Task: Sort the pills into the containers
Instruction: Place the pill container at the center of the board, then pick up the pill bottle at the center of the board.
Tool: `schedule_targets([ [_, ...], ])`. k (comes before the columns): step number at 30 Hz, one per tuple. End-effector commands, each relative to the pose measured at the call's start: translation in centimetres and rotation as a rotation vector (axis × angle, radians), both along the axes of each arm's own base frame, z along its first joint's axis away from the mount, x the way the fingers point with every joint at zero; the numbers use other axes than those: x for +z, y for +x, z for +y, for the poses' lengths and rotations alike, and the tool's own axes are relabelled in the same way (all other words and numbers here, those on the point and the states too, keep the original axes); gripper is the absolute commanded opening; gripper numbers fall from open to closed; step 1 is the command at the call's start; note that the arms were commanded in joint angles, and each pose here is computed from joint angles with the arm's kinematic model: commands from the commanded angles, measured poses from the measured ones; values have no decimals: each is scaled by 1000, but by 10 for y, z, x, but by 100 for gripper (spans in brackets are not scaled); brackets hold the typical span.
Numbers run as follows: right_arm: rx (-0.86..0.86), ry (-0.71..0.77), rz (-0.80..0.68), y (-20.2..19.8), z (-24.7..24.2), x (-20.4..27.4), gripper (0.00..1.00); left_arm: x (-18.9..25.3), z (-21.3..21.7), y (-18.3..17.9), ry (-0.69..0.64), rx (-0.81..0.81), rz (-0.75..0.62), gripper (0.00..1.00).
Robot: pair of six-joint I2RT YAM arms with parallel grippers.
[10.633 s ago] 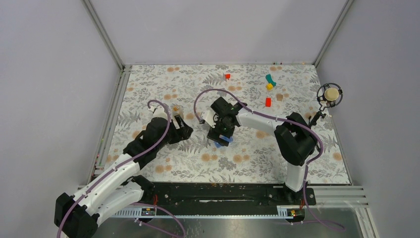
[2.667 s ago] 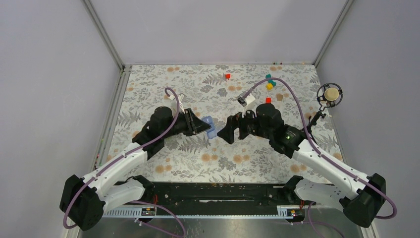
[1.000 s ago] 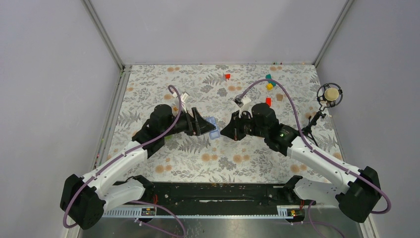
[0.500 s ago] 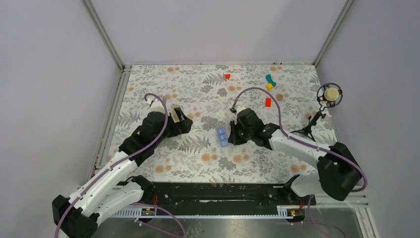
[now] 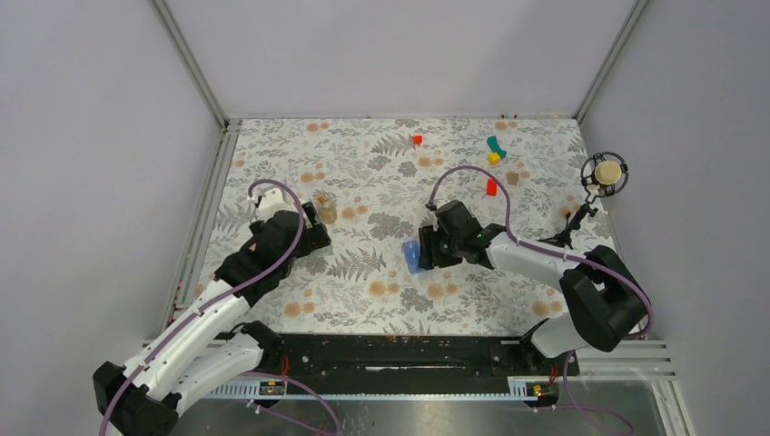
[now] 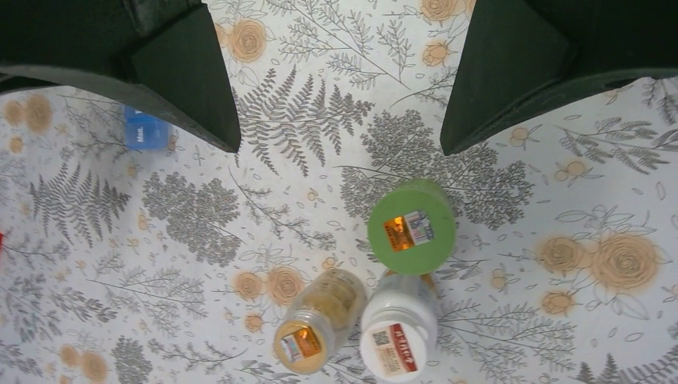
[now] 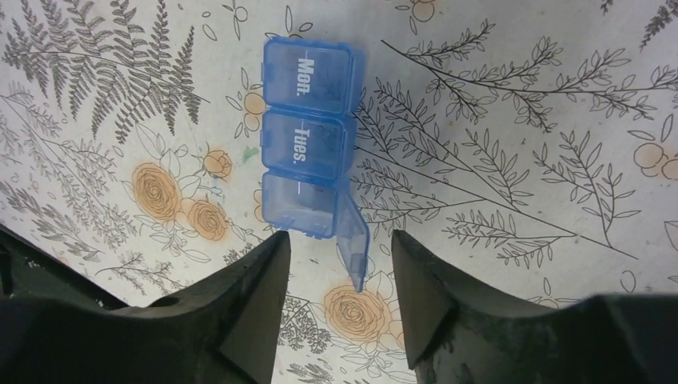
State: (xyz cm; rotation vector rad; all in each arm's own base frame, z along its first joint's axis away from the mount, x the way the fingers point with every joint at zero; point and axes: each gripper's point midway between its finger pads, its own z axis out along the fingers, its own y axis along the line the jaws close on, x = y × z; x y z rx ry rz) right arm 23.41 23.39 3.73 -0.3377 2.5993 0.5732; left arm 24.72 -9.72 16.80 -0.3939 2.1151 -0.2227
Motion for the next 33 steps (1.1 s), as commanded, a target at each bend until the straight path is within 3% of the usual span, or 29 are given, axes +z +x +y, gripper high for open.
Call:
schedule_targets([
  [1,-16,30,-64,14,5,37,64,26,15,5,5,85,-66,98],
  [4,-69,36,-117,26,3,65,75,38,26,2,21,117,-92,99],
  [8,-59,80,-174,36,27,95,80,57,45,-4,42,189,-136,98],
  [16,76,249,-216,37,152,133,83,96,88,-29,82,310,-231,98],
  [20,113,249,-250,34,211,129,91,113,96,-40,44,316,-290,99],
  [23,149,243,-294,33,248,127,91,119,99,-45,28,313,-310,98],
  [33,223,59,-445,43,308,85,91,132,88,-60,-99,222,-353,99],
])
